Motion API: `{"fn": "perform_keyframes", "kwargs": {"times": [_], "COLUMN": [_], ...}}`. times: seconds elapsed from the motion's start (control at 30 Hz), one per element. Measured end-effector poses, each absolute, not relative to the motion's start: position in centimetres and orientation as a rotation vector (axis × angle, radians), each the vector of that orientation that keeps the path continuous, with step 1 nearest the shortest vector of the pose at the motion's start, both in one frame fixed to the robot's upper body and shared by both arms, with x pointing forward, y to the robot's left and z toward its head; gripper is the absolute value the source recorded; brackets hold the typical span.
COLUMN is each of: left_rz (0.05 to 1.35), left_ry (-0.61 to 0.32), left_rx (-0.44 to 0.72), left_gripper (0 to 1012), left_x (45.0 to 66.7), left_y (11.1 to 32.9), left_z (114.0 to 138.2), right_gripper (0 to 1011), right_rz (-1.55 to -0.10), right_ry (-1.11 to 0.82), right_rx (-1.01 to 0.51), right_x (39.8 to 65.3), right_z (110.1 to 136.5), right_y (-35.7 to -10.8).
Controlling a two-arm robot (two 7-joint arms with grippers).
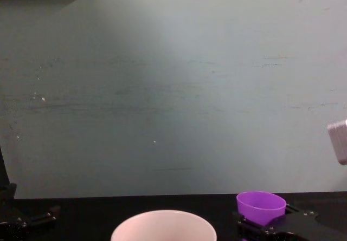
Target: Pick up the cup and pour the mung beans from the cup into the bowl.
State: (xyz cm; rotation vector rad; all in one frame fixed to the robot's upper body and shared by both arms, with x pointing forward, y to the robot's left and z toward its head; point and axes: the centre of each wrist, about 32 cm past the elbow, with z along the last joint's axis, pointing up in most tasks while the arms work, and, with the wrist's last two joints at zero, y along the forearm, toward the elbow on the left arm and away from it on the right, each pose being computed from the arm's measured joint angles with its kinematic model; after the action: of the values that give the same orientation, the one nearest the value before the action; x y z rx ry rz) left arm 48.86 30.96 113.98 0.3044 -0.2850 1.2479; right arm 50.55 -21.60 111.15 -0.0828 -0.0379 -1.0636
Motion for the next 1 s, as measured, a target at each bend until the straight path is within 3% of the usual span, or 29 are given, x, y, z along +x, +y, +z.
{"fn": "perform_keyframes", "kwargs": {"times": [0.47,0.57,0.83,1.0], "left_rz": [1.248,1.248,1.248,1.248], "left_ry": [-0.285,-0.285,-0.285,-0.285], "left_rx": [0.304,0.304,0.304,0.304], "left_gripper": [1000,1000,1000,1000], "left_x": [48.86,48.86,48.86,48.86], "left_y": [30.97,30.97,30.97,30.97], "left_z": [113.98,113.98,113.98,113.98], "right_gripper": [726,763,985,1000], "right_rz": [-1.066,-1.066,-1.067,-1.069], "right_ry": [-0.037,-0.035,-0.029,-0.026], "right_rx": [-0.093,-0.094,-0.092,-0.085], "right_x": [50.58,50.54,50.37,50.37], "right_z": [110.72,110.62,110.38,110.40], "right_y": [-21.49,-21.50,-21.54,-21.54]}}
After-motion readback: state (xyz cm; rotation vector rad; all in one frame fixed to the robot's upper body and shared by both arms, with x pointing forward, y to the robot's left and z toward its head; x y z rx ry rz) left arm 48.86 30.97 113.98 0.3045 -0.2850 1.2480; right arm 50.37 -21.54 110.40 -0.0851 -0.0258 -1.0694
